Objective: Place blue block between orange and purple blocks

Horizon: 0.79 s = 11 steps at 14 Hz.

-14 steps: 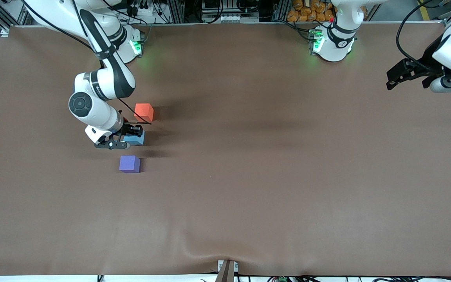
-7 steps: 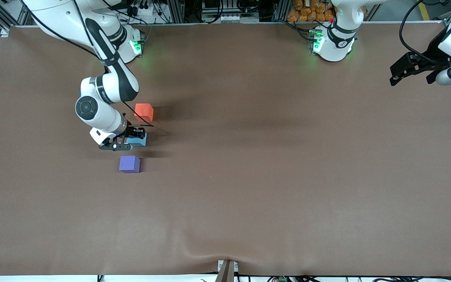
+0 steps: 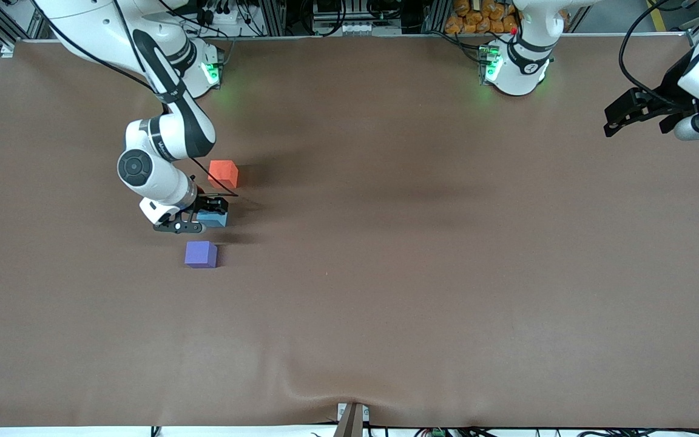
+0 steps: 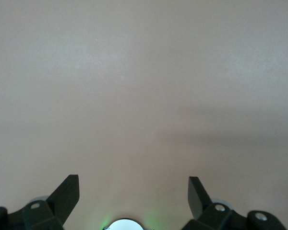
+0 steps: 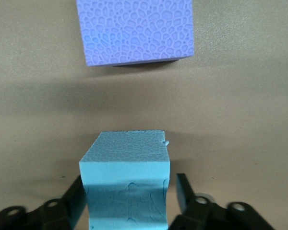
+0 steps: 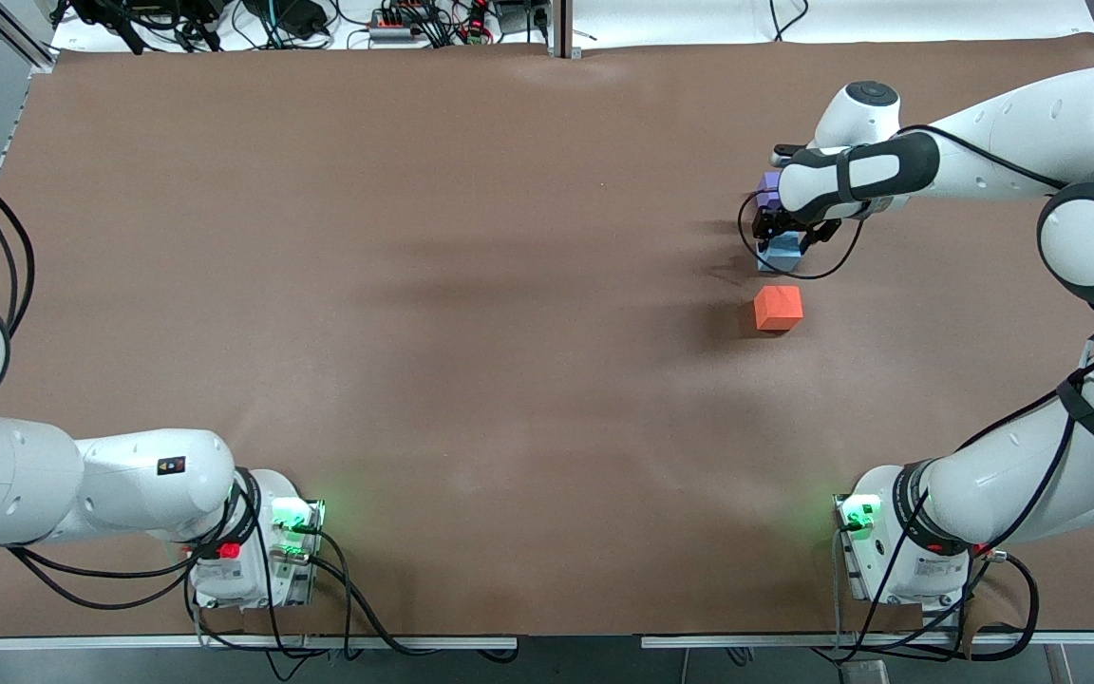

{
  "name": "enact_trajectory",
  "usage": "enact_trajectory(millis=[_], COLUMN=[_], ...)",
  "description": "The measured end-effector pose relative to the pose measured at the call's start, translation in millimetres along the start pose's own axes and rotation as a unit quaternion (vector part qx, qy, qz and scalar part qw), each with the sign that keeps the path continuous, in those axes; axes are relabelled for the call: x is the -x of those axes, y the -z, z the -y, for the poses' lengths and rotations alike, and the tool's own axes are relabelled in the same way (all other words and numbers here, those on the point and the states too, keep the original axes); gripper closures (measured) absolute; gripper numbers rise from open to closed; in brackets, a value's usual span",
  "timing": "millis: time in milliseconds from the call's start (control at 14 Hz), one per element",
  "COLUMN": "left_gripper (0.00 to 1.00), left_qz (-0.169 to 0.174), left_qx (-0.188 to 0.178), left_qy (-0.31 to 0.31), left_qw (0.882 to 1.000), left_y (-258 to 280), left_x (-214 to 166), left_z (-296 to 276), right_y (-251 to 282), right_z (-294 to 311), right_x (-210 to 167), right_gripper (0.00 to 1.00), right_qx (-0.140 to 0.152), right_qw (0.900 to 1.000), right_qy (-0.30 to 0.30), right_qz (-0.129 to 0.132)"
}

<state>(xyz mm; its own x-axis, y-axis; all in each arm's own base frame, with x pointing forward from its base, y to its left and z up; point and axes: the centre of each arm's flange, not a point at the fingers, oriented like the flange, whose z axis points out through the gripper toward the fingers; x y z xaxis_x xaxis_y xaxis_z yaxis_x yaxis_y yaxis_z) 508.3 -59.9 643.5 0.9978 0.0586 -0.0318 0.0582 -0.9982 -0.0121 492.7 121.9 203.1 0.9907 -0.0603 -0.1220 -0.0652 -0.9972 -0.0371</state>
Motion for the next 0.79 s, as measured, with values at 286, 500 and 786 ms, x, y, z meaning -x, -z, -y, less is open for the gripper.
enact_trajectory(millis=[286, 500, 786], left_gripper=[0.0, 0.0, 0.0], left_qz=[0.001, 0.001, 0.002], left_qx=[0.0, 0.0, 0.0], left_qy=[0.0, -0.001, -0.003], left_qw=[1.0, 1.0, 1.0], left_y=[-1, -1, -2], left_x=[-1, -1, -1], left_z=[0, 0, 0], right_y=[57, 182, 332], right_z=[8, 4, -36], right_x=[-28, -70, -91], right_gripper=[0.0, 0.0, 0.0], right_qx=[-0.001, -0.015, -0.01], right_qw=[0.999, 1.0, 1.0], right_qy=[-0.003, -0.008, 0.004], right_qz=[0.033, 0.026, -0.018])
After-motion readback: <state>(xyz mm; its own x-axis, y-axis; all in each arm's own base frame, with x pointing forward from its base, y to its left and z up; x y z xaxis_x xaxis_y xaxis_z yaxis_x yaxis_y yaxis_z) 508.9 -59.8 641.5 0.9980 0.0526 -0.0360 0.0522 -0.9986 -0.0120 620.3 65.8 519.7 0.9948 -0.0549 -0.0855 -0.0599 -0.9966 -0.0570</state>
